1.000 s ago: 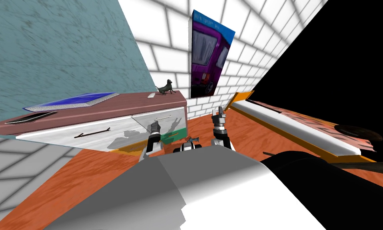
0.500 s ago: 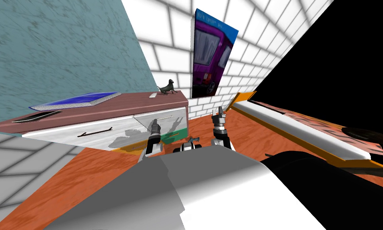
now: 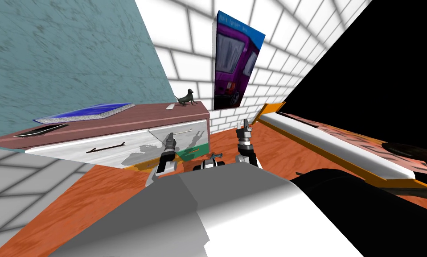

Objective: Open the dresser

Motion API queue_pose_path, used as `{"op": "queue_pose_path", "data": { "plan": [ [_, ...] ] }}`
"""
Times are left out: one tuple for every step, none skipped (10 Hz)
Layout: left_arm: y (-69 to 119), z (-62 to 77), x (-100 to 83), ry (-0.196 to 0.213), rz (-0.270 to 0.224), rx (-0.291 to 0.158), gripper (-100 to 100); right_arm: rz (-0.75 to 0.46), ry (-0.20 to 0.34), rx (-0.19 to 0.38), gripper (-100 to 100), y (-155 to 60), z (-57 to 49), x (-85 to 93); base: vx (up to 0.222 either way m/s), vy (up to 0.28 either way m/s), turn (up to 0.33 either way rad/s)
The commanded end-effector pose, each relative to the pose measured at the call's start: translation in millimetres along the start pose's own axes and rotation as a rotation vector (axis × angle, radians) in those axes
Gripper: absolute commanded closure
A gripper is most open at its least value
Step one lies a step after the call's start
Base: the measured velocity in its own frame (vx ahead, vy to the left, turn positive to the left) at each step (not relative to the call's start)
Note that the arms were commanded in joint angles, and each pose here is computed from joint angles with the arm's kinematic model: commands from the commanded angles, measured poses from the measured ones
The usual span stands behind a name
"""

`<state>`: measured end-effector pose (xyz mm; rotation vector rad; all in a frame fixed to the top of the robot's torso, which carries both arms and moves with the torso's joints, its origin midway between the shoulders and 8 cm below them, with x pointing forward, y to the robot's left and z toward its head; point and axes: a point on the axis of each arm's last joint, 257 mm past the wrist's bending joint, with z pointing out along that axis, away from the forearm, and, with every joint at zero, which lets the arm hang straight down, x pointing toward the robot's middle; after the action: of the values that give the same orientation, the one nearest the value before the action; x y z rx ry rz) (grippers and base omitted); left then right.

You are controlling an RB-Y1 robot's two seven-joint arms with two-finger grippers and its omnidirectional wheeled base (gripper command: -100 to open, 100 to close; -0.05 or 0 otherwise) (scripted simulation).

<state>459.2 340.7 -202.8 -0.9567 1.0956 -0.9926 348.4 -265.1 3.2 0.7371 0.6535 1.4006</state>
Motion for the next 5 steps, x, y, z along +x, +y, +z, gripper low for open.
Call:
{"op": "queue_pose_path", "data": {
  "plan": [
    [-7.7,3.3,-3.3,0.001,0.005,-0.004,-100,0.0,0.0,0.0,0,0,0.0,0.0,0.052,-0.096,0.003],
    [-13.7,4.7,-4.7,-0.001,0.004,0.0,-100,0.0,0.0,0.0,0,0,0.0,0.0,0.034,-0.089,0.005],
    [-17.3,4.0,1.0,-0.019,-0.035,0.0,-100,0.0,0.0,0.0,0,0,0.0,0.0,0.022,-0.058,0.008],
    [-18.5,3.5,3.9,-0.029,-0.054,0.0,-100,0.0,0.0,0.0,0,0,0.0,0.0,0.014,-0.03,-0.002],
    [-19.6,2.9,7.4,-0.04,-0.077,-0.001,-100,0.0,0.0,0.0,0,0,0.0,0.0,0.004,-0.012,-0.004]
  ]
}}
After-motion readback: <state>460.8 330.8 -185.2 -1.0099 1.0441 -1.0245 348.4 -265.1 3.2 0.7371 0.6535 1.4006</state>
